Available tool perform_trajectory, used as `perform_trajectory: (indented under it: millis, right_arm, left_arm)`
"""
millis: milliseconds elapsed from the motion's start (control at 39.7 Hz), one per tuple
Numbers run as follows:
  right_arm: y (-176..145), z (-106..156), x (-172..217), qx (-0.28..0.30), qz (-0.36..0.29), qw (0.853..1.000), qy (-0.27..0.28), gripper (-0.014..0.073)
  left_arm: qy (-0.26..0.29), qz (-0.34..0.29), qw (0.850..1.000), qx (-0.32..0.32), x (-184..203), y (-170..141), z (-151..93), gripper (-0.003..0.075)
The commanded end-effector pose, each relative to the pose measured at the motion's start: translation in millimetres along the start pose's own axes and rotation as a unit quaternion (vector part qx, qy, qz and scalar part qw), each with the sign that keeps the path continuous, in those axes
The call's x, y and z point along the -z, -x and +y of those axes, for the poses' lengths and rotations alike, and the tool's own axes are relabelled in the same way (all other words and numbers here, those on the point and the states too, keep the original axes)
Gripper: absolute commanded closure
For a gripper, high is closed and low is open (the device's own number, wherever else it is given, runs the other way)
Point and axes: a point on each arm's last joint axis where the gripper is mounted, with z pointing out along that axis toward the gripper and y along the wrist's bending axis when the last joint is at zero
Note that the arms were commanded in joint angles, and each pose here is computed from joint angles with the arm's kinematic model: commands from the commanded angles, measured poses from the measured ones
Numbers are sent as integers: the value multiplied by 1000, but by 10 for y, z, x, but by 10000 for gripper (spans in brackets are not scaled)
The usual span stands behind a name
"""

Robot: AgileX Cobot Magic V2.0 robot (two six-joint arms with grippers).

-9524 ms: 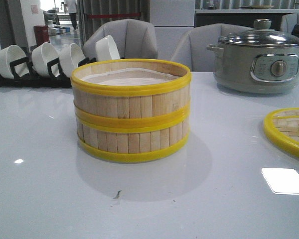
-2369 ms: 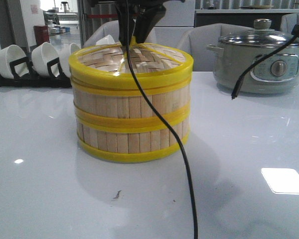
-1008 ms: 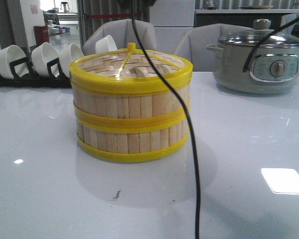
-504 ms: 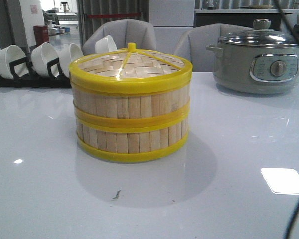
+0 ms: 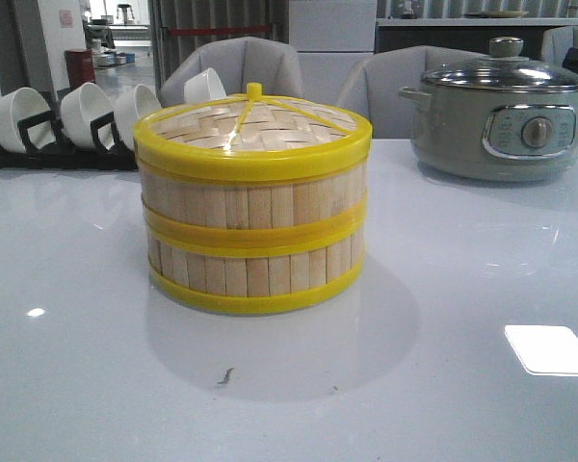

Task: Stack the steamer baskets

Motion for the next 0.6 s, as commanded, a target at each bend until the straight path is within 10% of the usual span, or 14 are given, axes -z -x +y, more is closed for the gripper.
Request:
perform_trajectory:
  millis: [0, 580]
  right_arm:
    - [-98, -76, 221, -7, -71, 997, -23, 201]
    - [-1155, -106, 450, -57, -76, 992, -77, 202]
  left_arm:
    - [-9, -50, 999, 3, 30, 158, -20, 625]
    - [-9, -50, 999, 3, 30, 158, -20, 625]
